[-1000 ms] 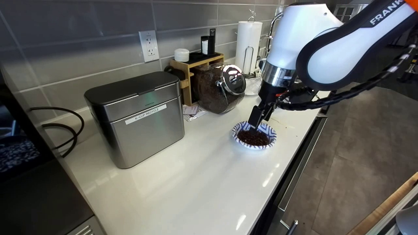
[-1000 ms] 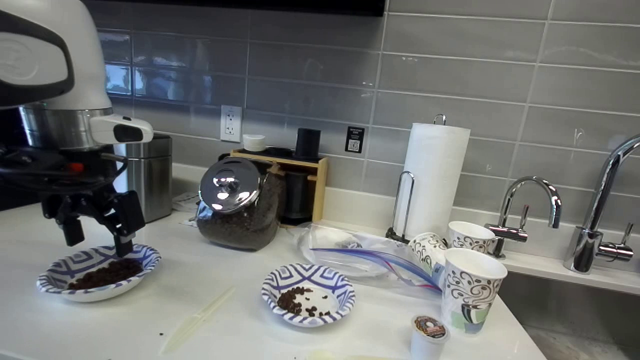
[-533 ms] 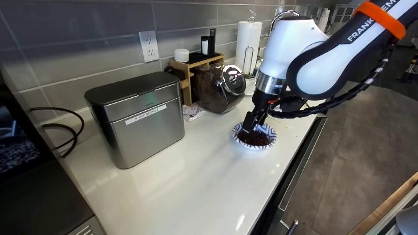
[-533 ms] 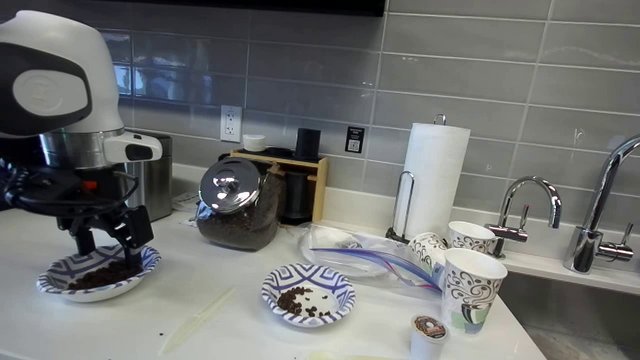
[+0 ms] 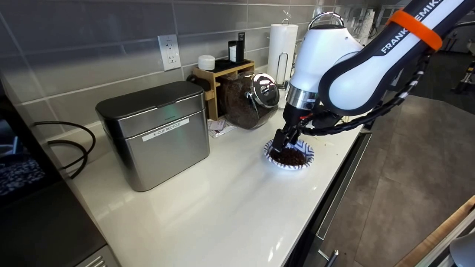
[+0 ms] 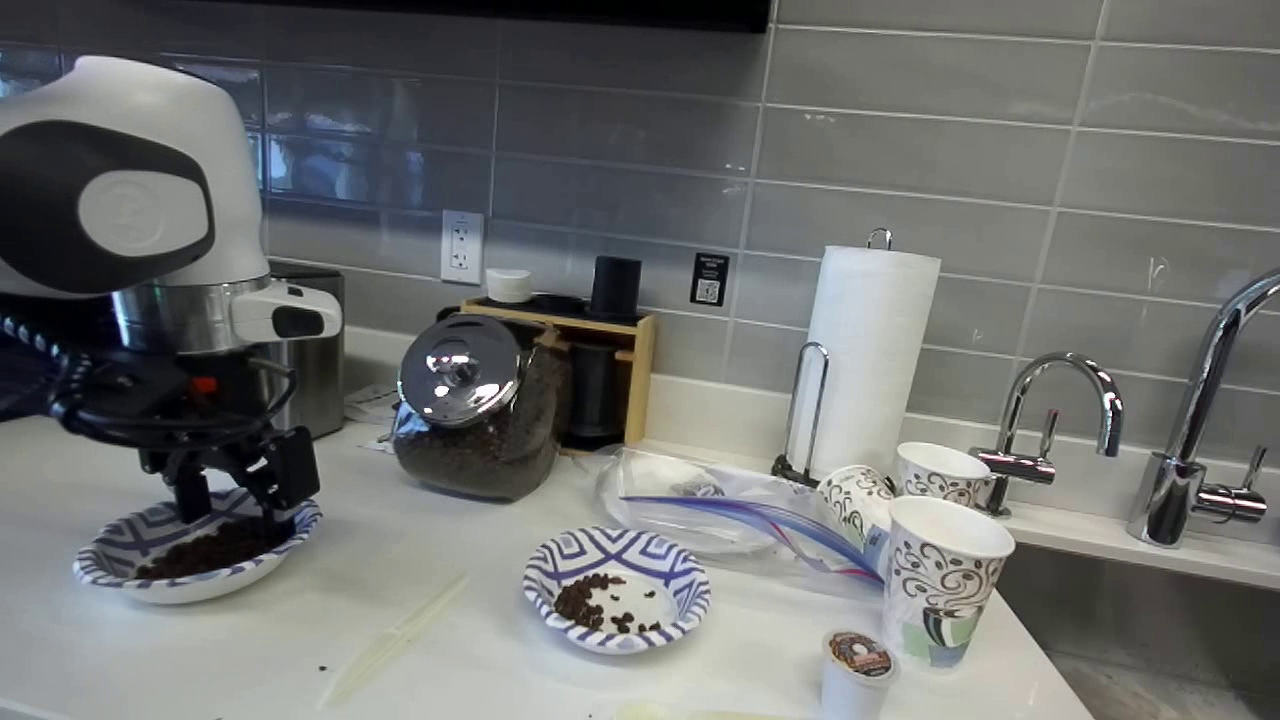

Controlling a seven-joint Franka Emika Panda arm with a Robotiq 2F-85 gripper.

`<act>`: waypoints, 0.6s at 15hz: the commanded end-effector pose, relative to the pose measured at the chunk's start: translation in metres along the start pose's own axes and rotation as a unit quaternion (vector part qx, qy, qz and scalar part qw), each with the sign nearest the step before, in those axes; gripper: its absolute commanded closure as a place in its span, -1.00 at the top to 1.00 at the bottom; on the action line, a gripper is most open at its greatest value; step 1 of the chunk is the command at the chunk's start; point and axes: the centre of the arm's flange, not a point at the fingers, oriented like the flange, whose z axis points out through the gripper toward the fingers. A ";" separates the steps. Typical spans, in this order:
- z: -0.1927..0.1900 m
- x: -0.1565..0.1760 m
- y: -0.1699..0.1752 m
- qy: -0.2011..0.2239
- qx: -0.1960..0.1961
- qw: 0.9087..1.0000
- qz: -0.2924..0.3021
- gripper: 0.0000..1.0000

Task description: Pick up the beans in the bowl on the left then place them on the plastic knife and then drop the beans on the knife into the bowl on the right

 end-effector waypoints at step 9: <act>0.021 0.011 -0.008 -0.005 0.007 1.000 -0.001 0.77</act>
